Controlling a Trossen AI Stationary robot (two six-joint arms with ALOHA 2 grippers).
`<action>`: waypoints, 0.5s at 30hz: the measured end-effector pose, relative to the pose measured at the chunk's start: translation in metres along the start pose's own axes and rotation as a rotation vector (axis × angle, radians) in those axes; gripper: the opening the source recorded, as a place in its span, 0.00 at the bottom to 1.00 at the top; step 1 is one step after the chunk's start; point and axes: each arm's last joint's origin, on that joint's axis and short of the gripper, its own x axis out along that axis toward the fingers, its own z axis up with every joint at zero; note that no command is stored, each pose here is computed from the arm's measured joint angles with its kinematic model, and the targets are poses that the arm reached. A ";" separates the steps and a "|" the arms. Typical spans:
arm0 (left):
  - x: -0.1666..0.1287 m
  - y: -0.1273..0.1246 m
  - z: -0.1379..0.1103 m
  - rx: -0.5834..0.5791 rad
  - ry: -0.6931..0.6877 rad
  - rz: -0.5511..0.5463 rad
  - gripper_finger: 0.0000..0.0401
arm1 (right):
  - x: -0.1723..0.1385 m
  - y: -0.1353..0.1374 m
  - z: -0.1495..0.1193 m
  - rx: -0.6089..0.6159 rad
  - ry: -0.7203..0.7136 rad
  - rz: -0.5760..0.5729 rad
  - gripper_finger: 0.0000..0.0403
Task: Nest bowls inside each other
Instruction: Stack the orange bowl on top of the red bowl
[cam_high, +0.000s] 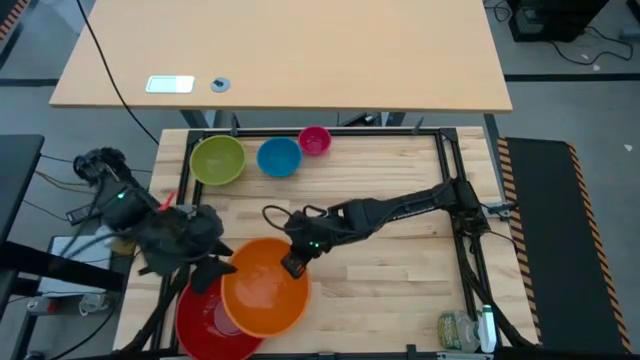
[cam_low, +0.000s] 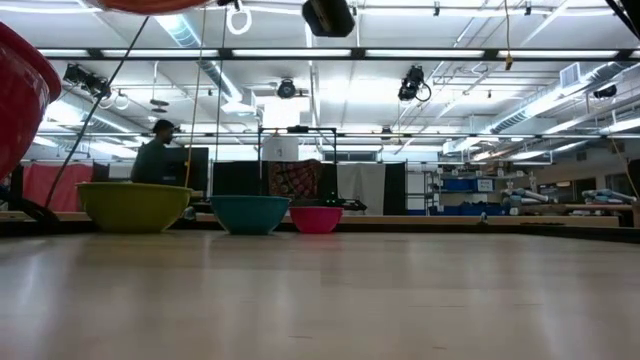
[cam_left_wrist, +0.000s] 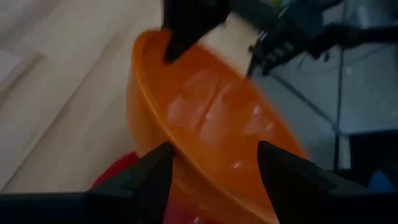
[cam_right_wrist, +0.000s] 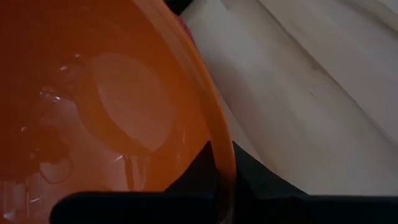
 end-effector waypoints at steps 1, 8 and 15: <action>-0.001 -0.001 -0.002 -0.001 -0.026 0.000 0.59 | 0.001 0.001 0.000 -0.007 -0.003 0.006 0.06; -0.010 -0.020 -0.010 -0.042 -0.172 -0.111 0.59 | 0.020 0.013 -0.005 -0.078 -0.022 0.119 0.06; -0.023 -0.033 -0.019 -0.030 -0.237 -0.229 0.59 | 0.040 0.031 -0.017 -0.187 -0.103 0.230 0.06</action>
